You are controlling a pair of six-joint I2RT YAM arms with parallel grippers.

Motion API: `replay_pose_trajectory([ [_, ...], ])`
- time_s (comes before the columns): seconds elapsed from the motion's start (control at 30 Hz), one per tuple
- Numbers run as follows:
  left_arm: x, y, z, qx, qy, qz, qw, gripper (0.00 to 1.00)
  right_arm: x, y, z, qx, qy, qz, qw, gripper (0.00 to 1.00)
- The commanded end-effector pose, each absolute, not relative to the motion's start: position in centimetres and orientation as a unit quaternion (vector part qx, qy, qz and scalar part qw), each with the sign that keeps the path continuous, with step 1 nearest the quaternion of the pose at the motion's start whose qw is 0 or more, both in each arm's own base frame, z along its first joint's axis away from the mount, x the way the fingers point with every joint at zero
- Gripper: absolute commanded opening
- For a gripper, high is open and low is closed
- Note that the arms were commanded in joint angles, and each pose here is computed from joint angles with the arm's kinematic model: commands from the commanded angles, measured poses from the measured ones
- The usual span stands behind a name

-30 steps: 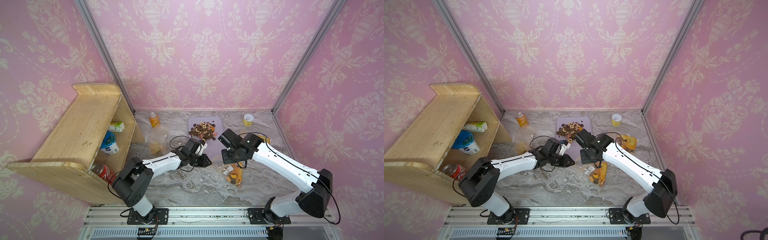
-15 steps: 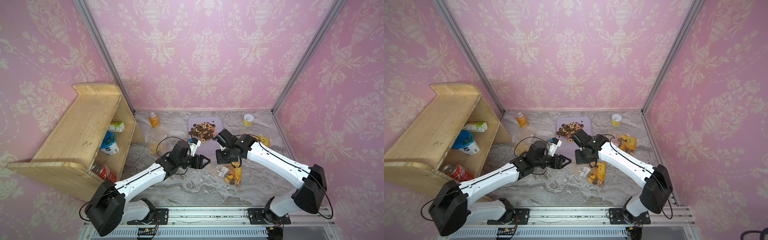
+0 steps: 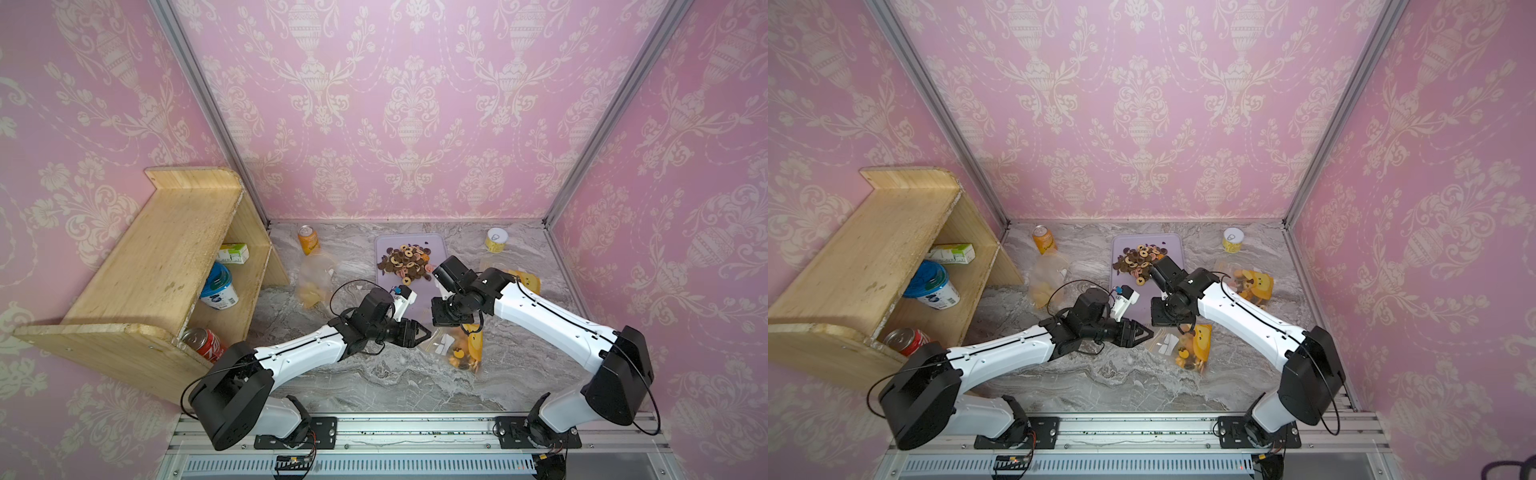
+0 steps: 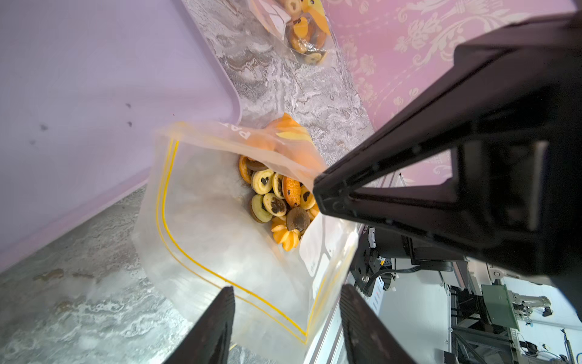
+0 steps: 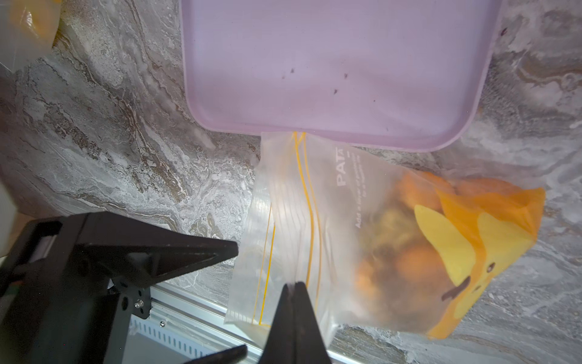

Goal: Pour cookies out of the ziploc bag
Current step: Open the ziploc bag at the center of the board.

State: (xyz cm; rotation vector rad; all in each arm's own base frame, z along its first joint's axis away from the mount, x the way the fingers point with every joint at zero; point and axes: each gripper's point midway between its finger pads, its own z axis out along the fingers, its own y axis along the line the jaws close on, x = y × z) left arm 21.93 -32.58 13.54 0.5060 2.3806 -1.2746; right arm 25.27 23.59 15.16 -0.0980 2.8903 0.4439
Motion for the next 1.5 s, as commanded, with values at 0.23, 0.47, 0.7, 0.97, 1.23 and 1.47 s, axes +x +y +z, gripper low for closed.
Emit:
replay_pose_trajectory([
  [0.23,20.6,-36.6,15.5,0.261,0.816,-0.482,0.183,0.55,25.0,24.2,14.2,-0.026,0.983,0.164,0.077,0.0],
  [0.47,19.5,-37.5,13.6,0.27,0.825,-0.474,0.152,0.43,25.1,24.2,13.7,-0.015,0.984,0.165,0.07,0.11],
  [0.7,19.5,-37.3,14.0,0.264,0.826,-0.472,0.16,0.39,25.2,21.1,13.8,0.028,0.986,0.139,0.086,0.71],
  [0.97,18.8,-37.3,13.2,0.266,0.834,-0.459,0.151,0.38,23.0,15.4,13.3,0.104,0.978,0.142,0.11,0.95],
  [1.23,17.9,-37.6,12.3,0.273,0.844,-0.438,0.146,0.39,20.7,13.2,12.0,0.133,0.967,0.178,0.12,1.0],
  [1.47,17.8,-38.2,11.6,0.28,0.855,-0.411,0.148,0.43,20.3,12.6,12.0,0.137,0.966,0.175,0.13,1.0],
])
